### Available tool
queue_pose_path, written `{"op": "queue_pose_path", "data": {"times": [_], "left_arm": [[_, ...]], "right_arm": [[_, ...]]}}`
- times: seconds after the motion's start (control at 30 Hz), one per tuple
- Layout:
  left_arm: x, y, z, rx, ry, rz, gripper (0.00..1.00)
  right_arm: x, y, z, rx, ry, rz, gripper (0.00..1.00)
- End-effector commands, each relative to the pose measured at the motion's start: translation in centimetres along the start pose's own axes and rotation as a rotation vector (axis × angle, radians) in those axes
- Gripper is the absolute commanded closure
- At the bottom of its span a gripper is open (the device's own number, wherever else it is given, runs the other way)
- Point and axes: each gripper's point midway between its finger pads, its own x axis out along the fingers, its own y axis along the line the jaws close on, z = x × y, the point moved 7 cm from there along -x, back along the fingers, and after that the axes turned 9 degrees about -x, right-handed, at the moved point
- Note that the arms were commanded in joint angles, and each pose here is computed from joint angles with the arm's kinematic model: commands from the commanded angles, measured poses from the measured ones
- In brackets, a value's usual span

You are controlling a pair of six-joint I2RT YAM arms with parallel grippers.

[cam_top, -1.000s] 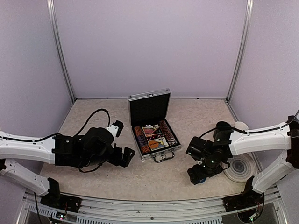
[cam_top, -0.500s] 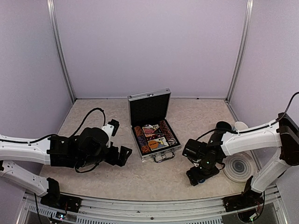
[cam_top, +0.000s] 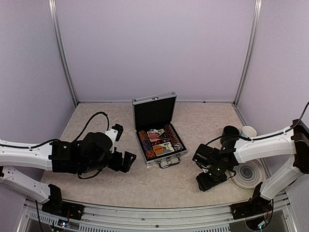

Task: Pack up texas hold em set

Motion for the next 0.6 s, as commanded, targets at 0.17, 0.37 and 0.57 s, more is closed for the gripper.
{"op": "queue_pose_path", "data": {"times": [0.17, 0.37, 0.57], "left_arm": [[0.2, 0.0, 0.2, 0.008, -0.005, 0.011, 0.01], [0.2, 0.1, 0.0, 0.006, 0.000, 0.014, 0.01], [0.1, 0.1, 0.1, -0.001, 0.000, 0.009, 0.01]], "right_arm": [[2.7, -0.7, -1.5, -0.001, 0.087, -0.020, 0.43], [2.4, -0.6, -0.9, -0.006, 0.066, -0.022, 0.54], [1.5, -0.5, -0.2, -0.011, 0.041, -0.033, 0.58]]}}
